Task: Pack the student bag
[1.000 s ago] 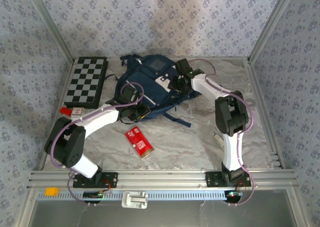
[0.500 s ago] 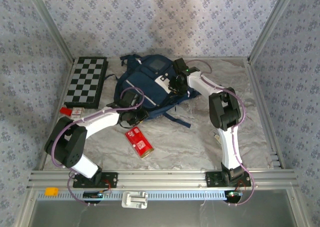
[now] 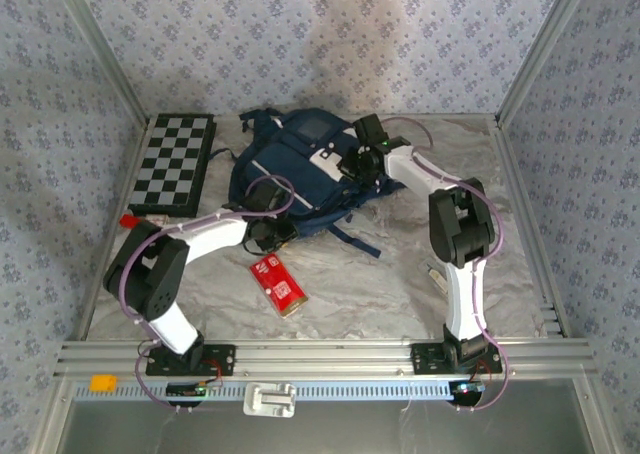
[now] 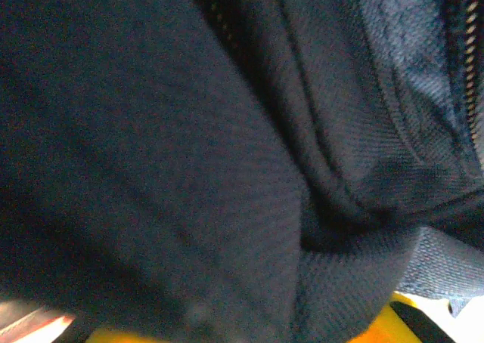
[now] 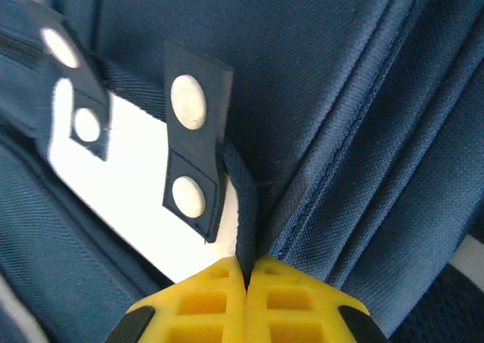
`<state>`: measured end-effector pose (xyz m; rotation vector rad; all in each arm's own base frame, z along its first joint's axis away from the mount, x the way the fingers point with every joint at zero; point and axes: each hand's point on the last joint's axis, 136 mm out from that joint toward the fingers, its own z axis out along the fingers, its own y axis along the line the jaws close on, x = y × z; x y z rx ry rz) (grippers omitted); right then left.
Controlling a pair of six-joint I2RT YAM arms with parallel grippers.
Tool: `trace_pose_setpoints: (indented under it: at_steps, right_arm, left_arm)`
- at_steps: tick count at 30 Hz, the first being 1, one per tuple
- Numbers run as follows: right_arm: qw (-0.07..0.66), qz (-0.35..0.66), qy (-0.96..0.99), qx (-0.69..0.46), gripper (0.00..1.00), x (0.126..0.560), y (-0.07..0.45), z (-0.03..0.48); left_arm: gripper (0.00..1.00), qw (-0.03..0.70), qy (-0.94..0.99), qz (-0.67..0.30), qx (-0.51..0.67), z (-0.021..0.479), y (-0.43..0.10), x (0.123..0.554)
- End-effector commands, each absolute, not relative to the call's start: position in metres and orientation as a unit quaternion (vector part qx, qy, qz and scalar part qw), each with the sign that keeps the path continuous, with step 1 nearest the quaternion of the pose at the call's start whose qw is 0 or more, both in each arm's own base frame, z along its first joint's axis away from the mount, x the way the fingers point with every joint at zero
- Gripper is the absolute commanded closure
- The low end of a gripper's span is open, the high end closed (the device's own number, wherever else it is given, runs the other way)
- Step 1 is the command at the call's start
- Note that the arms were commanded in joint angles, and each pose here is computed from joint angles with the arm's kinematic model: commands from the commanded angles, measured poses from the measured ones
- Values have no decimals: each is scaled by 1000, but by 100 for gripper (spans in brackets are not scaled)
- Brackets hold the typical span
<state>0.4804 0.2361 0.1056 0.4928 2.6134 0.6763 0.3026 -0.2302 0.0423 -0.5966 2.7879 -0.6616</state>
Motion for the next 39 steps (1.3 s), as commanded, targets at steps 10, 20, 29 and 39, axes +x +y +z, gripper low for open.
trace_pose_setpoints:
  at_steps: [10, 20, 29, 39]
  right_arm:
    - [251, 345, 885, 186, 100, 447, 225, 186]
    - [279, 396, 845, 225, 100, 437, 223, 201]
    - [233, 307, 889, 247, 82, 418, 206, 155]
    - [205, 247, 920, 224, 58, 415, 218, 117]
  left_arm:
    - [77, 190, 941, -210, -187, 52, -222, 379]
    - [74, 215, 940, -214, -159, 88, -203, 382]
    - [70, 219, 933, -231, -167, 115, -221, 340]
    - [69, 223, 930, -257, -140, 124, -276, 363]
